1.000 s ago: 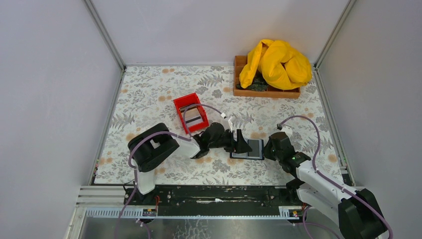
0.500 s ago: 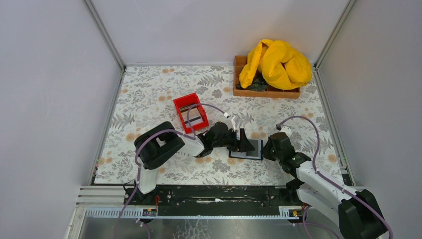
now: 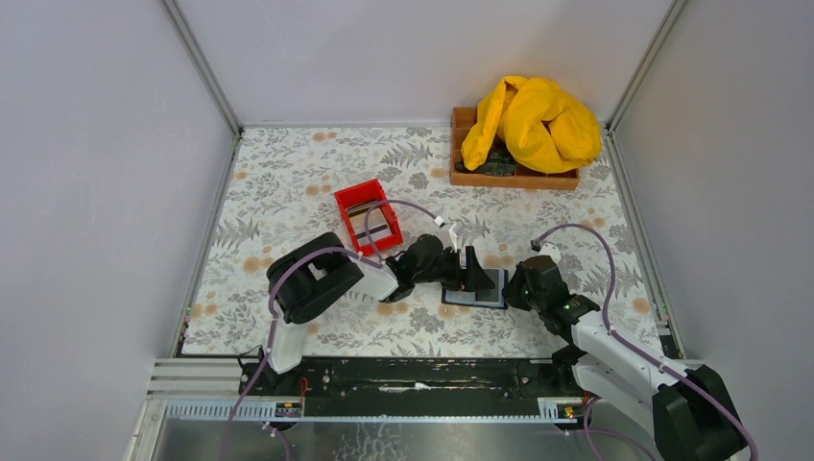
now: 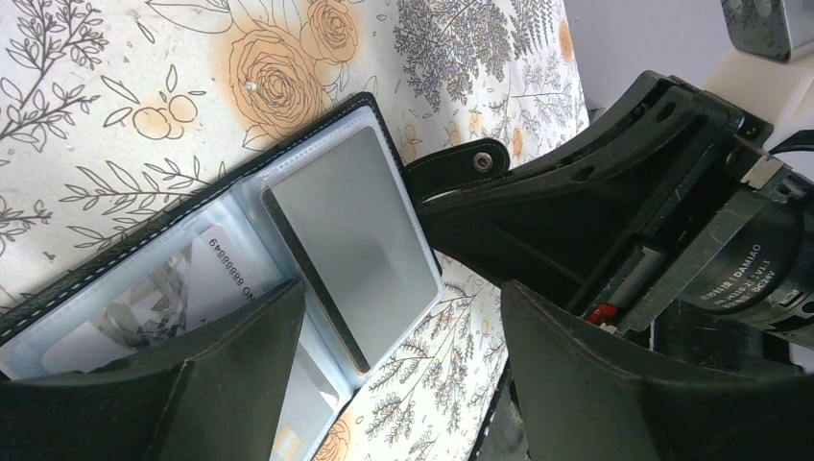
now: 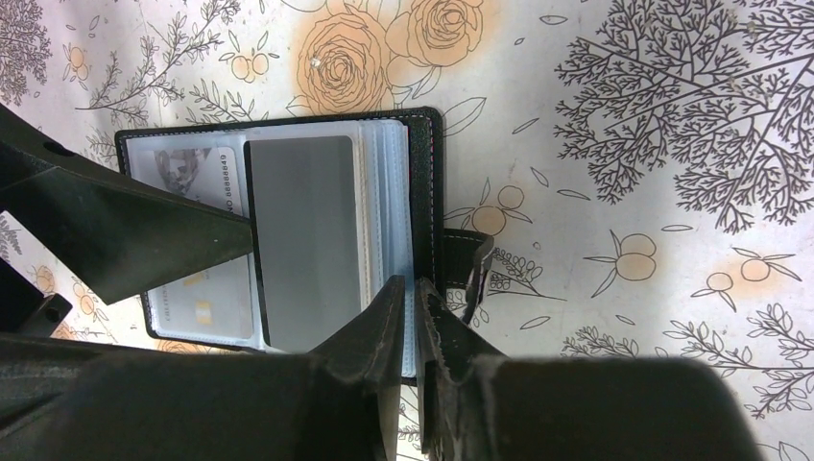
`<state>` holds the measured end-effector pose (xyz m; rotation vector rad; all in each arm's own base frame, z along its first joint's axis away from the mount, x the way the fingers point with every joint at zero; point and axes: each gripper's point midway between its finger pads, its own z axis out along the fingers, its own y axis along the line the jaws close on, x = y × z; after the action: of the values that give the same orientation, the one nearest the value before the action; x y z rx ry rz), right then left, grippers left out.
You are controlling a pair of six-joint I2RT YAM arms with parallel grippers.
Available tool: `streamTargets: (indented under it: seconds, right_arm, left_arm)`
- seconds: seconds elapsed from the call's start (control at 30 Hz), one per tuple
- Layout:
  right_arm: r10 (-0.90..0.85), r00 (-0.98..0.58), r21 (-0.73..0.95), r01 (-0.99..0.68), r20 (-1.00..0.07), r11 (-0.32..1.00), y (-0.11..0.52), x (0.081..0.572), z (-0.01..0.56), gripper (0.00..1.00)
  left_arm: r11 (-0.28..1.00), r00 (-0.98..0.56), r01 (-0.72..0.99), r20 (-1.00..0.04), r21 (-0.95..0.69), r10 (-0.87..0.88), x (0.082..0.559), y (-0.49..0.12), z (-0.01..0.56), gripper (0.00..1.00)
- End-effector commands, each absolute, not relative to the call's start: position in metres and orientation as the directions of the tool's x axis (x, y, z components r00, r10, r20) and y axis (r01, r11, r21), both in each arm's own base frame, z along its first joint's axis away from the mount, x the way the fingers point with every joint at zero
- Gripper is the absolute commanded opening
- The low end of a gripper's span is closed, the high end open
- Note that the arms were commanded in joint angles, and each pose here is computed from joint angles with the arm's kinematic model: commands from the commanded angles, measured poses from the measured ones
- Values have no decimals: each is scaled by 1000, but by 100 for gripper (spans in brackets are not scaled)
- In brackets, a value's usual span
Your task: Take the credit cards out of the card holder
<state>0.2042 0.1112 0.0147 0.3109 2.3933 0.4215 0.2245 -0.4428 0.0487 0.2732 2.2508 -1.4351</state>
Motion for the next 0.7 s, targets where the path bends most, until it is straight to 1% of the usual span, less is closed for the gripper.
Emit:
streamTargets:
  seconds: [0.0, 0.4, 0.67]
  right_arm:
    - [311, -752, 391, 77, -581, 917, 116, 203, 15, 14]
    - [301, -763, 383, 76, -572, 921, 117, 203, 13, 14]
    - [317, -735, 397, 70, -600, 915, 115, 205, 21, 12]
  left_arm:
    - [392, -887, 402, -459, -828, -60, 217, -449, 51, 82]
    - [240, -918, 368, -392, -898, -62, 203, -456, 72, 82]
    - [277, -914, 367, -399, -888, -69, 209, -451, 65, 82]
